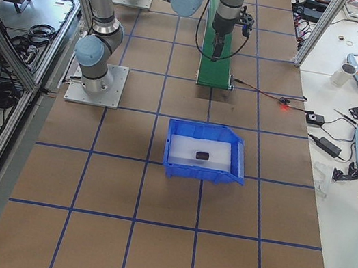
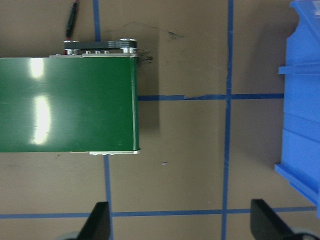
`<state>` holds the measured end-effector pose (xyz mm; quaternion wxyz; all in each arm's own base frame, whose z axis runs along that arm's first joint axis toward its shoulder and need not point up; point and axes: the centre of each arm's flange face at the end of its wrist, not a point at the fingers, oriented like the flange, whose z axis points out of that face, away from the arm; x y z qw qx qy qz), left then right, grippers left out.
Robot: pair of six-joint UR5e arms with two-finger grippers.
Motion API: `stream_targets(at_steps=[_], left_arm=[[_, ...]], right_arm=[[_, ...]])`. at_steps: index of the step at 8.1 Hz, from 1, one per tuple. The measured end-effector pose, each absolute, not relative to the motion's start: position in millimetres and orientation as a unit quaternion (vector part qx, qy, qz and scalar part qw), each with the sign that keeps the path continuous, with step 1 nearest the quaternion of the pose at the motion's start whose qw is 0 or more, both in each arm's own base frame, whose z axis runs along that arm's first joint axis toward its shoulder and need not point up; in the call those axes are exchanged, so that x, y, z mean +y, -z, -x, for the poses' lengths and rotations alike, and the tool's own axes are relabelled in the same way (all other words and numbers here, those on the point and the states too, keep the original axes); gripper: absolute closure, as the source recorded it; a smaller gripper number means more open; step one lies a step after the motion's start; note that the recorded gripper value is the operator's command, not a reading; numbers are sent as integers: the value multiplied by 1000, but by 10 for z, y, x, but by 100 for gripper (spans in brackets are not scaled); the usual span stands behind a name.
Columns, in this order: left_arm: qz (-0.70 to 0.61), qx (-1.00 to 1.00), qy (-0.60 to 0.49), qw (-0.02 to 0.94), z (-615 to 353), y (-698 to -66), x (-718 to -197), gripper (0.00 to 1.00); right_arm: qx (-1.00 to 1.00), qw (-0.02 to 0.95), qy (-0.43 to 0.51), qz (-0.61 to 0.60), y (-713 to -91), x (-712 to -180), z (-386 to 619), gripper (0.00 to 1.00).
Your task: Move capacitor from left to right
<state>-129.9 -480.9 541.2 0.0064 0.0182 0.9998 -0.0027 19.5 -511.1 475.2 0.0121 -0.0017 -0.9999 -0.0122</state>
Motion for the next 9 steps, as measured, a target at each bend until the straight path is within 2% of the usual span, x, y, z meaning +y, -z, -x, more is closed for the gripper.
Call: stream_targets(at_steps=[4, 9], left_arm=[[-18, 1000, 3, 6, 1299, -5416, -4806, 0], [-18, 1000, 3, 6, 1299, -5416, -4806, 0]], right_arm=[[-999, -38, -3, -14, -4835, -4888, -1489, 0], [-999, -47, -17, -14, -4982, -4781, -1625, 0]])
